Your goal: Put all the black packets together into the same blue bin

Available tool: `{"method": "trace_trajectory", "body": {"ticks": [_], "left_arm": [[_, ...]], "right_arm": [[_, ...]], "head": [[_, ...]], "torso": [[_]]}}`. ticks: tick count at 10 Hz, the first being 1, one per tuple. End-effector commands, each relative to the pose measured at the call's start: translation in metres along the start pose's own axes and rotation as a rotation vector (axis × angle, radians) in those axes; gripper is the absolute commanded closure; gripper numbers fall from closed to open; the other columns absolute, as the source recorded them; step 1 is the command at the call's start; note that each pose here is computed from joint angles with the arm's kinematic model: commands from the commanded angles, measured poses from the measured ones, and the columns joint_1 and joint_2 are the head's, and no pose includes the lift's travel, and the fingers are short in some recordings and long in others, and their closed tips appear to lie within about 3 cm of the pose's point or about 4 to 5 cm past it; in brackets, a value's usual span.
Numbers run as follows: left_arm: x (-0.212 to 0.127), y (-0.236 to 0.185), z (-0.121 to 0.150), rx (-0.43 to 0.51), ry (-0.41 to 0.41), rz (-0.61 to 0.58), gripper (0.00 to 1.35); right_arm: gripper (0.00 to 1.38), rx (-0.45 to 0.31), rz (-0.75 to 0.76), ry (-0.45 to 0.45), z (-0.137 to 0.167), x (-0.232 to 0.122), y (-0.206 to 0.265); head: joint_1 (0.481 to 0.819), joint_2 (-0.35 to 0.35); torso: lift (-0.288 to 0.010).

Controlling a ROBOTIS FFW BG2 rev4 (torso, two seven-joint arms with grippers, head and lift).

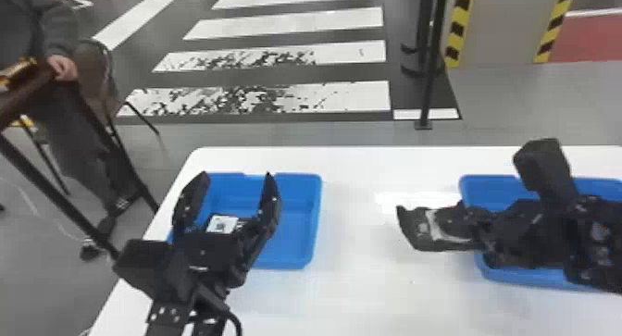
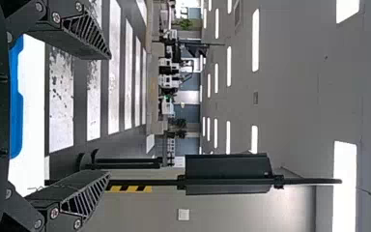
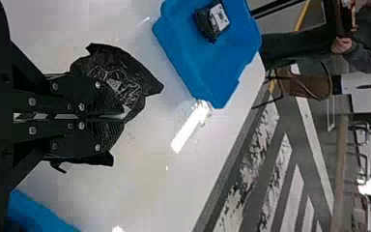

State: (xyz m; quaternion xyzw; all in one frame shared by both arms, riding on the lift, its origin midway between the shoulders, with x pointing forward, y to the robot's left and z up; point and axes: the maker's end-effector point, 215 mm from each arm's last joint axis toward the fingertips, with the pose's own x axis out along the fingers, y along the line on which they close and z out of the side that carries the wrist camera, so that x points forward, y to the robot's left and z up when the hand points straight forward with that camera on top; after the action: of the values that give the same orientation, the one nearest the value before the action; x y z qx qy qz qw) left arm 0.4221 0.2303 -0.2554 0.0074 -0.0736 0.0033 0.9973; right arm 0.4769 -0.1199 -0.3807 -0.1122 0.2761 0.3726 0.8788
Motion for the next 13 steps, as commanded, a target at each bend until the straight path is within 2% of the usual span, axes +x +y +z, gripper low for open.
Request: {"method": "trace_trajectory", "body": {"ticks": [1,2,4,6,7,8,9,11,13], "left_arm": [[-0.001,0.002,0.001,0.002,-0.004,0.004,0.19],[-0.001,0.003,0.002,0.001,-0.006,0.005,0.19],[-0.004,0.008,0.003,-0.003,-0.016,0.015,0.19],[-0.003,0.009,0.007,-0.003,-0.028,0.018,0.19],[-0.003,0.009,0.008,-0.003,-0.036,0.018,0.19],[-0.003,0.009,0.008,-0.005,-0.036,0.018,0.19],[-0.003,0.01,0.009,-0.009,-0.038,0.019,0.19],[-0.004,0.018,0.003,-0.002,-0.024,0.032,0.19],[-0.003,0.022,-0.001,0.005,-0.011,0.035,0.19]], "right_arm": [[1.1,0.003,-0.147,-0.032,0.009,-0.041,-0.053],[1.1,0.024,-0.242,-0.019,-0.001,-0.071,-0.084],[1.1,0.059,-0.398,0.018,-0.028,-0.119,-0.135],[1.05,0.088,-0.441,0.033,-0.048,-0.128,-0.154],[0.82,0.098,-0.456,0.025,-0.051,-0.129,-0.157],[0.32,0.107,-0.443,0.006,-0.052,-0.127,-0.15],[0.04,0.114,-0.409,-0.046,-0.051,-0.121,-0.128],[0.15,0.123,-0.426,-0.228,-0.032,-0.135,-0.085],[0.17,0.094,-0.411,-0.414,-0.002,-0.147,-0.053]], "head": [[0.695,0.141],[0.695,0.121],[0.695,0.013],[0.695,-0.075],[0.695,-0.095],[0.695,-0.105],[0.695,-0.106],[0.695,-0.08],[0.695,-0.039]], "torso": [[-0.11],[-0.11],[-0.11],[-0.11],[-0.11],[-0.11],[-0.11],[-0.11],[-0.11]]}}
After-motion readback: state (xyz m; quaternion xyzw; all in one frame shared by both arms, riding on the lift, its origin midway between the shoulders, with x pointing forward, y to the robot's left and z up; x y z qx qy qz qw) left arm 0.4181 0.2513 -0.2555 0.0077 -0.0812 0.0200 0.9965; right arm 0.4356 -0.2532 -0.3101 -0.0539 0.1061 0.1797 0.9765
